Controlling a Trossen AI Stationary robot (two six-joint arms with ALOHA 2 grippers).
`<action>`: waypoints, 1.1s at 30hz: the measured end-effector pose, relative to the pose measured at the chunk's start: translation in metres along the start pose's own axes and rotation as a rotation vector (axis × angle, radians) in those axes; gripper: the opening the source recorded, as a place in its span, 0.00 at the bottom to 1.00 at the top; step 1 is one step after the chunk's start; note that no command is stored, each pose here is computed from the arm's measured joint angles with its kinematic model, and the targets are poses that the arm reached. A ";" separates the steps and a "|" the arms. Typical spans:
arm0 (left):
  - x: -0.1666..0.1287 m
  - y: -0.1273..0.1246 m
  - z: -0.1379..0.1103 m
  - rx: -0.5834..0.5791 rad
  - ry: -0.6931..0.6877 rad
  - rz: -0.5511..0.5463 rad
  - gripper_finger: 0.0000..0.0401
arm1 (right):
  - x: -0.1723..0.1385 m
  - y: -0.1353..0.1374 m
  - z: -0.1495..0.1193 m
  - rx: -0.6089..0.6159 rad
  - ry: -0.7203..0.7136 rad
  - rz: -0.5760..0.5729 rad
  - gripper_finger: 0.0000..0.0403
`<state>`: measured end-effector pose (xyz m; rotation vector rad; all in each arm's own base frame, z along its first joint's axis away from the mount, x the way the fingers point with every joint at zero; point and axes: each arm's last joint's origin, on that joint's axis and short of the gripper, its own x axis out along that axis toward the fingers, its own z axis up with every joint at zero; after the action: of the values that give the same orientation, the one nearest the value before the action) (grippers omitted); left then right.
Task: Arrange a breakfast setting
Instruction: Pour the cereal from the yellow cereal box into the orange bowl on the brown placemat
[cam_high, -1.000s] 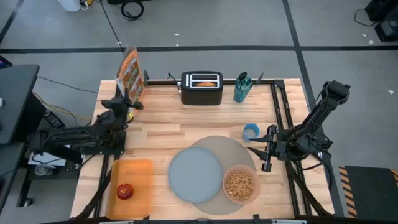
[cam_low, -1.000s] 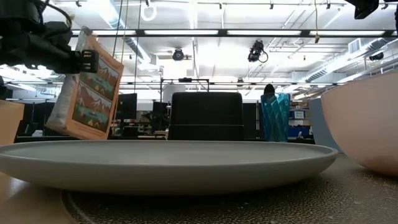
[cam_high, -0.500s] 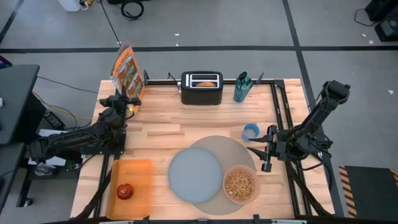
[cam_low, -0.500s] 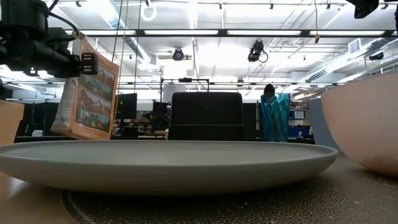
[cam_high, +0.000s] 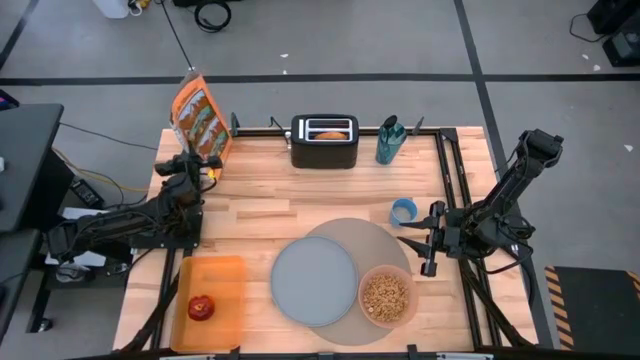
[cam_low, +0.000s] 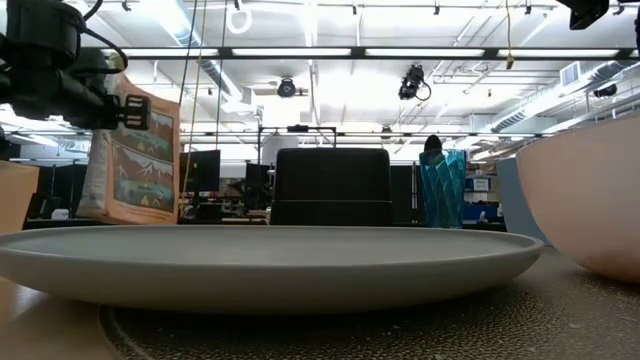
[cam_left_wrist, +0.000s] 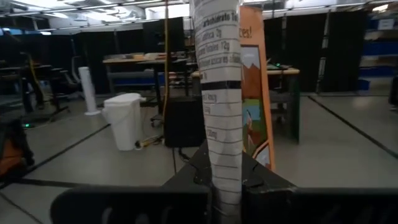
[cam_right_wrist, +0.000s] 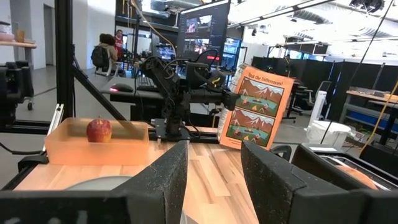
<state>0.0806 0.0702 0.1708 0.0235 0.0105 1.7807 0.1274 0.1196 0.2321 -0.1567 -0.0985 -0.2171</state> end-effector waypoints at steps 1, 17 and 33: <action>0.000 0.000 0.000 0.003 0.001 0.006 0.04 | 0.000 0.000 0.000 0.002 0.000 0.000 0.39; -0.004 -0.002 -0.003 -0.023 0.009 -0.038 0.09 | 0.000 0.000 0.000 0.010 0.000 0.000 0.39; -0.013 -0.006 -0.010 0.053 0.025 -0.112 0.48 | 0.000 0.000 0.000 0.015 -0.001 0.000 0.39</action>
<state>0.0884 0.0590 0.1609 0.0381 0.0756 1.6683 0.1274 0.1195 0.2323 -0.1415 -0.1013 -0.2159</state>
